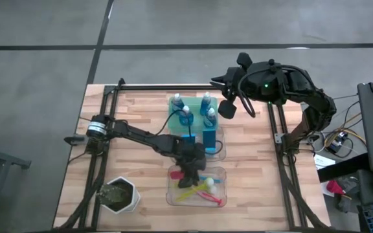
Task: Pick & Place Kitchen Sink Supplies
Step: Return to Home Position
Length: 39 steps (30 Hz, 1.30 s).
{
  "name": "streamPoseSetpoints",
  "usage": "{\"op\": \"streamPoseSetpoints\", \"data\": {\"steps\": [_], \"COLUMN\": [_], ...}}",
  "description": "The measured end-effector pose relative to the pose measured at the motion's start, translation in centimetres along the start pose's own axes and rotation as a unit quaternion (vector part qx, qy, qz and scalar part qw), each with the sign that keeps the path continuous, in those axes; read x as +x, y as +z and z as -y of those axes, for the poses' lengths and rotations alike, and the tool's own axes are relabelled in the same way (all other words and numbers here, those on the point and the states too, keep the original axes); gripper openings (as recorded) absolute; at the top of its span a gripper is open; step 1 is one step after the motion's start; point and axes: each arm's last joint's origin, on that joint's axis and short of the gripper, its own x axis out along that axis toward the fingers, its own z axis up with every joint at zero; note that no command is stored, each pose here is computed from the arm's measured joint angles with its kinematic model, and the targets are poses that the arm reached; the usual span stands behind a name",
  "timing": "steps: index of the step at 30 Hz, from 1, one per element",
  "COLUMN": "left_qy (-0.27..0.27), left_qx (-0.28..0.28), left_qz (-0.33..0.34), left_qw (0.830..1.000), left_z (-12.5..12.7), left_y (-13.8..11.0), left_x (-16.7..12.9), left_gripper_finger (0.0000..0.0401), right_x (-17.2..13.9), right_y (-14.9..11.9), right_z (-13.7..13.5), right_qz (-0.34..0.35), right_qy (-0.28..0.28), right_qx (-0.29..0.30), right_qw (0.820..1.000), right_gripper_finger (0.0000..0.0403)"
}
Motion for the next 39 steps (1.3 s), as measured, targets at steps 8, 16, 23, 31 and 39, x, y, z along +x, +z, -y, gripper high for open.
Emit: {"op": "streamPoseSetpoints", "data": {"steps": [8,16,23,31,39], "left_qy": [-0.001,-0.003,0.021,0.059,0.129], "left_qx": [-0.005,-0.004,-0.024,-0.039,-0.012], "left_qz": [0.036,0.083,0.114,0.160,0.241], "left_qw": [0.999,0.997,0.993,0.985,0.962], "left_z": [1.1,2.3,2.2,2.3,4.7], "left_y": [2.4,5.5,6.5,7.1,7.3], "left_x": [-1.4,-4.0,-6.4,-9.8,-15.2], "left_gripper_finger": [0.0151,0.0139,0.0078,0.0005,0.0001], "right_x": [0.0,0.0,0.0,-0.1,-0.3], "right_y": [-0.1,-0.2,-0.2,-0.2,-0.2], "right_z": [0.0,0.0,0.0,-0.2,-0.5], "right_qz": [-0.004,-0.011,-0.010,-0.008,-0.005], "right_qy": [0.001,0.002,0.002,0.041,0.116], "right_qx": [0.000,-0.002,-0.007,0.027,0.040], "right_qw": [1.000,1.000,1.000,0.999,0.992], "right_gripper_finger": [0.0043,0.0043,0.0043,0.0043,0.0011]}}
